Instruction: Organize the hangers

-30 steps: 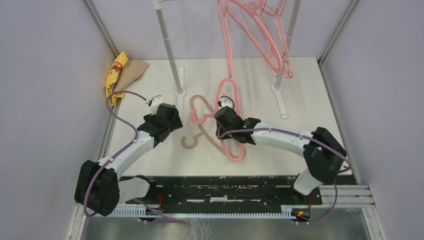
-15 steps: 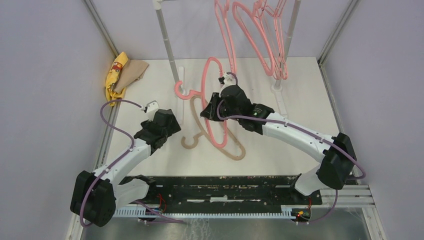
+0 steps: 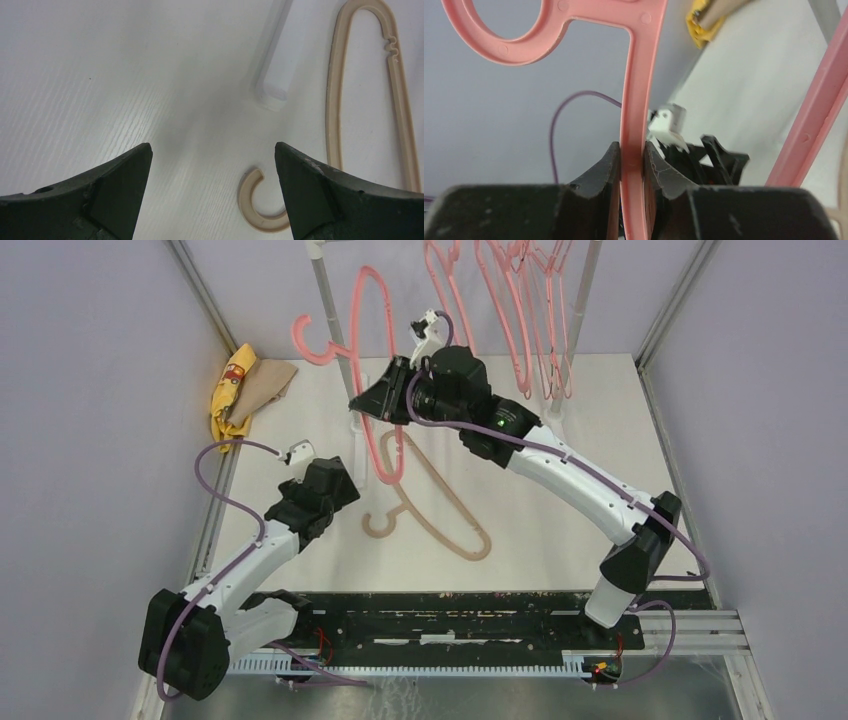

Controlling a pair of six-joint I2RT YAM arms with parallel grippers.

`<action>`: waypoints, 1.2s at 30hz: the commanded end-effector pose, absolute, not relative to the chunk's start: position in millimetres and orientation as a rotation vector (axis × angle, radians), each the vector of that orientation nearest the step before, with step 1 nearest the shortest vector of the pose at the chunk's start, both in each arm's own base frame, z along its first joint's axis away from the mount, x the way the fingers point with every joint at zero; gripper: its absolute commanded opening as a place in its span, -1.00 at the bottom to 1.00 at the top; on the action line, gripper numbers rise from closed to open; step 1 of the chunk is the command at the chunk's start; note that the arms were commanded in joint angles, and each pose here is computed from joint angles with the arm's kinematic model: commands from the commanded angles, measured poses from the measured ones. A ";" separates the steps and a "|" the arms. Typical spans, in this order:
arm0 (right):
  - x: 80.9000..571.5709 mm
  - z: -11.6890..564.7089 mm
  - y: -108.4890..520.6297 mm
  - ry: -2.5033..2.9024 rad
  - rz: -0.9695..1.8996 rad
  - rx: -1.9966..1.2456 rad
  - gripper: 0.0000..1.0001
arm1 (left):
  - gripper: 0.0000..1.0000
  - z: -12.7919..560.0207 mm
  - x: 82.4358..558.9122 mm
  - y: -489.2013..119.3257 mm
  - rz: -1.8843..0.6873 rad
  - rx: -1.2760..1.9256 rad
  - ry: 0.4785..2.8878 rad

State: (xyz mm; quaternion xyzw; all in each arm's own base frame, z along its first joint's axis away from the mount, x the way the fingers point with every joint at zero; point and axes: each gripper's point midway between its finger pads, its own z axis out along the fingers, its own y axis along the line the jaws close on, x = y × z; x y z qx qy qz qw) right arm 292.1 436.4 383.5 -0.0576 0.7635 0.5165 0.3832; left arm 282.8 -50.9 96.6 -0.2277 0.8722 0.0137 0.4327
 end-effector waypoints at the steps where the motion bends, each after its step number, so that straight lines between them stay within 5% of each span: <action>1: 309.9 443.5 446.6 1.786 1.379 -0.187 -0.94 | 0.98 127.7 296.7 -51.0 -0.028 -0.644 2.049; 14: 411.5 500.7 419.2 1.507 1.633 0.083 -0.95 | 0.98 128.4 296.1 -48.9 -0.007 -0.621 2.053; 27: 414.9 522.7 398.1 1.381 1.705 0.080 -0.94 | 0.98 115.2 296.6 -49.7 0.018 -0.608 2.089; 36: 450.6 495.7 367.2 1.386 1.838 0.382 -0.93 | 0.98 112.3 295.6 -49.3 0.028 -0.600 2.103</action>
